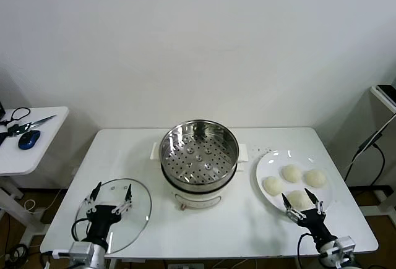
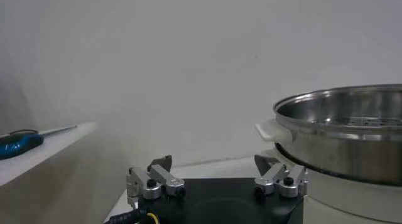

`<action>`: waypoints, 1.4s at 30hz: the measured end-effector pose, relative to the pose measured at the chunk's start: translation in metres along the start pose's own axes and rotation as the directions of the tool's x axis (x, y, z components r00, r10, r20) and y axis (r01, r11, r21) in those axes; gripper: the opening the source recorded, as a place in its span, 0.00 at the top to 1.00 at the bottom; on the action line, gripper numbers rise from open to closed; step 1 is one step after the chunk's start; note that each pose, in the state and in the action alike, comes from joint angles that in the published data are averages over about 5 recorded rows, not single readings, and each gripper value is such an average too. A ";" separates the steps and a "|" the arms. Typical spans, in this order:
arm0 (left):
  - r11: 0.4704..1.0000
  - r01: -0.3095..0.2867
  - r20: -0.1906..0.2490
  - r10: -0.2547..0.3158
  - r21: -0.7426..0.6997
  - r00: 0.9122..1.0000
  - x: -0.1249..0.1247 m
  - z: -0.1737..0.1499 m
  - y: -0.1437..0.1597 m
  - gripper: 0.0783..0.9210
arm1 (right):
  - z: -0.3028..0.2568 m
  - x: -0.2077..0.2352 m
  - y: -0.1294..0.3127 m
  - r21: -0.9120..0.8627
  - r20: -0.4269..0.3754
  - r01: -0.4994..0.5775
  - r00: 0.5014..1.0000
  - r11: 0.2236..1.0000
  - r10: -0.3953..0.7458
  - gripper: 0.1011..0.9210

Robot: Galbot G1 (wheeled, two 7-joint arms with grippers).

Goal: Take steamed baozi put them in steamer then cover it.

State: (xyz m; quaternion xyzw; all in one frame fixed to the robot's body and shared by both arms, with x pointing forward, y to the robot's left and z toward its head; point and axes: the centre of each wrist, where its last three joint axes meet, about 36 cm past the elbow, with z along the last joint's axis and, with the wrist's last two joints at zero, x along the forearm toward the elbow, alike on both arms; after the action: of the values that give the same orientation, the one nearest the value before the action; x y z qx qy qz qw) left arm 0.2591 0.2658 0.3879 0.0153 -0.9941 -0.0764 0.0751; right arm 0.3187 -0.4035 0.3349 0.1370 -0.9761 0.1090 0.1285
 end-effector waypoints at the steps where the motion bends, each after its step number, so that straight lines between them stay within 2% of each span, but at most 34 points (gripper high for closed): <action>1: 1.000 -0.001 0.000 0.001 0.000 1.000 0.000 0.000 0.000 0.12 | -0.002 -0.002 -0.005 0.018 -0.008 0.015 1.000 1.000 -0.015 0.12; 4: 1.000 -0.004 0.001 0.004 0.002 1.000 0.001 0.001 0.000 0.12 | -0.017 -0.013 -0.032 0.110 -0.052 0.097 0.994 0.989 -0.092 0.12; 8: 1.000 -0.007 -0.001 0.007 0.007 1.000 0.003 0.002 0.000 0.12 | -0.048 -0.034 -0.079 0.246 -0.154 0.244 0.965 0.938 -0.210 0.12; 13: 1.000 -0.006 -0.006 0.006 0.008 1.000 0.004 0.005 0.003 0.12 | -0.095 -0.068 -0.129 0.362 -0.306 0.424 0.895 0.830 -0.323 0.12; 18: 1.000 -0.006 -0.009 0.006 0.012 1.000 0.004 0.007 0.005 0.12 | -0.139 -0.105 -0.161 0.424 -0.452 0.564 0.810 0.708 -0.375 0.12; 25: 1.000 -0.004 -0.007 0.004 0.013 1.000 0.003 0.006 0.008 0.12 | -0.184 -0.156 -0.184 0.433 -0.623 0.702 0.686 0.565 -0.374 0.12; 32: 1.000 -0.001 -0.011 0.001 0.016 1.000 0.005 0.006 0.009 0.12 | -0.205 -0.194 -0.193 0.392 -0.761 0.793 0.564 0.467 -0.320 0.12; 36: 1.000 0.003 -0.017 -0.002 0.015 1.000 0.005 0.007 0.010 0.12 | -0.208 -0.212 -0.193 0.364 -0.813 0.824 0.509 0.435 -0.284 0.12; 42: 1.000 0.007 -0.022 -0.006 0.014 1.000 0.005 0.009 0.012 0.12 | -0.210 -0.237 -0.186 0.349 -0.854 0.850 0.462 0.394 -0.240 0.12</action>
State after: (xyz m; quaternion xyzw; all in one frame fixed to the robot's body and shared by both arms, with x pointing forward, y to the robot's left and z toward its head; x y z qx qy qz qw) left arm 0.2525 0.2785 0.3814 0.0199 -0.9937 -0.0696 0.0859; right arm 0.6407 -0.4693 0.4996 0.4708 -0.5886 0.4881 0.4400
